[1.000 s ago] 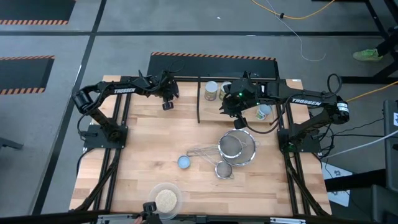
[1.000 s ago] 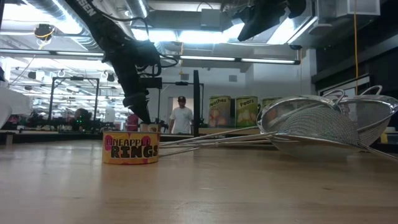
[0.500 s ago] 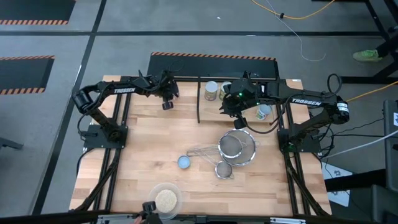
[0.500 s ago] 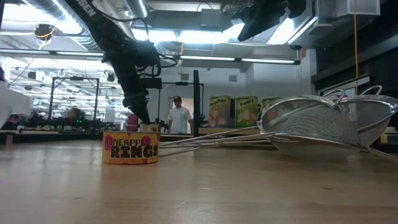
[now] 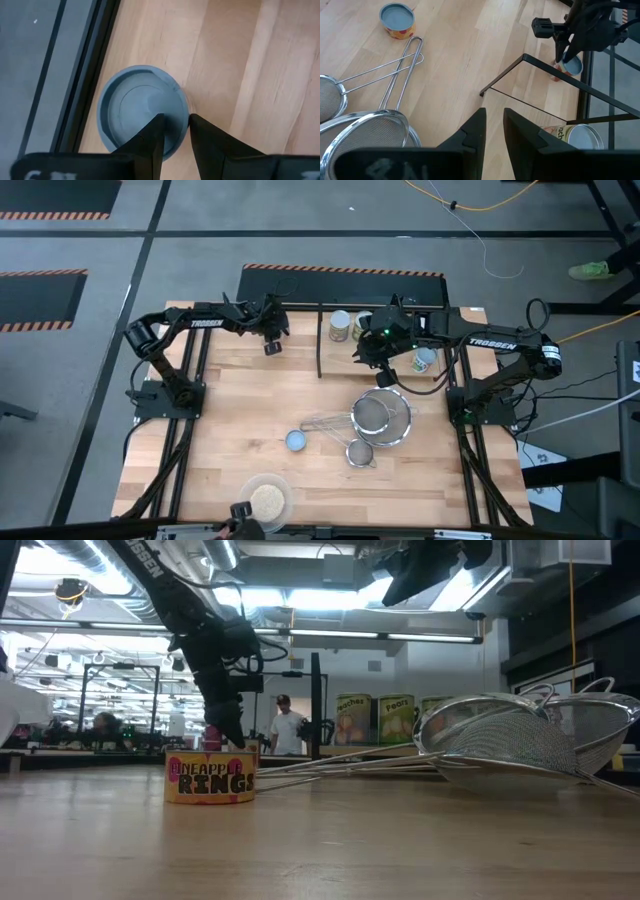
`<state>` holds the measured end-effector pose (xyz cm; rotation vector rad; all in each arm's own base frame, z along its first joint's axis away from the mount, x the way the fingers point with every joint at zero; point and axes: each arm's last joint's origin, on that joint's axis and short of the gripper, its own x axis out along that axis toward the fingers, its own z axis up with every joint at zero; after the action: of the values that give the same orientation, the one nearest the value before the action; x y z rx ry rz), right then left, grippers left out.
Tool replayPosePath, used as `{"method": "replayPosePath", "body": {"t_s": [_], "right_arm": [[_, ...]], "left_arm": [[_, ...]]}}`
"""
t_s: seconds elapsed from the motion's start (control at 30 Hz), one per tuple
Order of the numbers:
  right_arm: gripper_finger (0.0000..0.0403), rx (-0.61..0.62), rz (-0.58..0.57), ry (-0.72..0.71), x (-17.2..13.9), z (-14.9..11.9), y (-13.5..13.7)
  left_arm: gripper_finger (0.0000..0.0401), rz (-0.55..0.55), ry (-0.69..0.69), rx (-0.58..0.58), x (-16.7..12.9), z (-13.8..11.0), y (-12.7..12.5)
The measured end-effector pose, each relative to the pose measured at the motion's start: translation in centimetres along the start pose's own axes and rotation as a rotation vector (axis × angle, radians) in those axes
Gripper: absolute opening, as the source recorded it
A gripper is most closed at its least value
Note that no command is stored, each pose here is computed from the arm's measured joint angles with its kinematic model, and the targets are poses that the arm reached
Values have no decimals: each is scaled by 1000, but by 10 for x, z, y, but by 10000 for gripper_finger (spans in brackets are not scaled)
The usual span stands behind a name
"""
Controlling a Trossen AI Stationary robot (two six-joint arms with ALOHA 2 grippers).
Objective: Pick and place cans onto a shelf
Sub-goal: Put the canned diced tomatoes on the shelf
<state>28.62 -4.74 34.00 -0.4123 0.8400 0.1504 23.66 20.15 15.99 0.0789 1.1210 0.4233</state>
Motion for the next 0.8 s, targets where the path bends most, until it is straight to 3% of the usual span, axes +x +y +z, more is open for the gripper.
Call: {"method": "replayPosePath", "body": {"t_s": [0.17, 0.47, 0.8], "right_arm": [[71, 0, 0, 0, 0, 0, 0], [71, 0, 0, 0, 0, 0, 0], [71, 0, 0, 0, 0, 0, 0]], "left_arm": [[74, 3, -7, 0, -1, 0, 0], [9, -2, -12, -31, -2, 1, 0], [4, -7, -28, -32, -14, 4, -8]]}}
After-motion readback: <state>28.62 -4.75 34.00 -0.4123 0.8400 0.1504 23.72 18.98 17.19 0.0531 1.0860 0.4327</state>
